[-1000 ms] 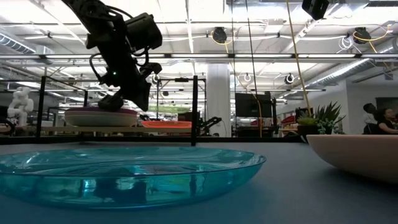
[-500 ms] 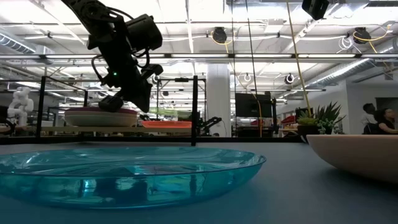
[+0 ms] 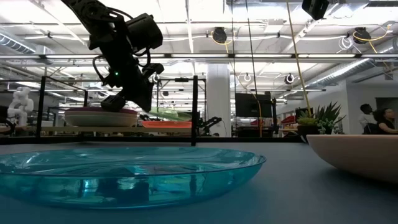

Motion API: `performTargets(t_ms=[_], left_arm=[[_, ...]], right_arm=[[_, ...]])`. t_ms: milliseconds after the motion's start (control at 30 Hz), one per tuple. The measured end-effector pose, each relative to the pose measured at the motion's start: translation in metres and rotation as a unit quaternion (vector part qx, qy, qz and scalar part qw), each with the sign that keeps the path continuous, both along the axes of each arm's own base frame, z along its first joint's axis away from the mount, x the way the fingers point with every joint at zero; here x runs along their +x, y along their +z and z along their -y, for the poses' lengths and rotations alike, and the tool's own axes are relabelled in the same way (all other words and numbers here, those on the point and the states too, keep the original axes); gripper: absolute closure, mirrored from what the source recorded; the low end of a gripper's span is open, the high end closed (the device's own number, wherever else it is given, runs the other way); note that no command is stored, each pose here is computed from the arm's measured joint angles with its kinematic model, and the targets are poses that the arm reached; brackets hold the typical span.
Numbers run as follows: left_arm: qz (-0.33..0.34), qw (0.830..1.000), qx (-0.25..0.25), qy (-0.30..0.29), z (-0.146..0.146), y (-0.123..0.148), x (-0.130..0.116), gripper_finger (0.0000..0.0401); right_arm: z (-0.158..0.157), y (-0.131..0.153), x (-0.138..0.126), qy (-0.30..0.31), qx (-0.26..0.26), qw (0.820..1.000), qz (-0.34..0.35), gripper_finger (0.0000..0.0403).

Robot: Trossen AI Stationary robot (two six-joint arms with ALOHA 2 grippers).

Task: Place and stack plates onto a shelf
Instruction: Stack the green plate on top of the pink plate on the shelf

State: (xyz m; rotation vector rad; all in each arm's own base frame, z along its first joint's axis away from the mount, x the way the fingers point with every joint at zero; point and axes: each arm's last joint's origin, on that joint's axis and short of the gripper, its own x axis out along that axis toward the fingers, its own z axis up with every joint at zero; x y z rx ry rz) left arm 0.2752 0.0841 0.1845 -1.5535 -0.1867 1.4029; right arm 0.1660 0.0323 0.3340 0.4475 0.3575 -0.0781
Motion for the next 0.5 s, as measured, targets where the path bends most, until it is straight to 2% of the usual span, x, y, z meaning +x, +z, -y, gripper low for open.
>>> performTargets(t_ms=[267,500], left_arm=[[-0.007,1.000,0.000,-0.019,0.0002,0.0004,0.0009,0.0364],[-0.002,1.000,-0.001,-0.021,0.0002,0.0007,0.0016,0.0310]], right_arm=[[0.0000,0.0000,0.0000,0.000,0.000,1.000,0.000,0.0403],[0.0000,0.0000,0.0000,0.000,0.000,1.000,0.000,0.0403]])
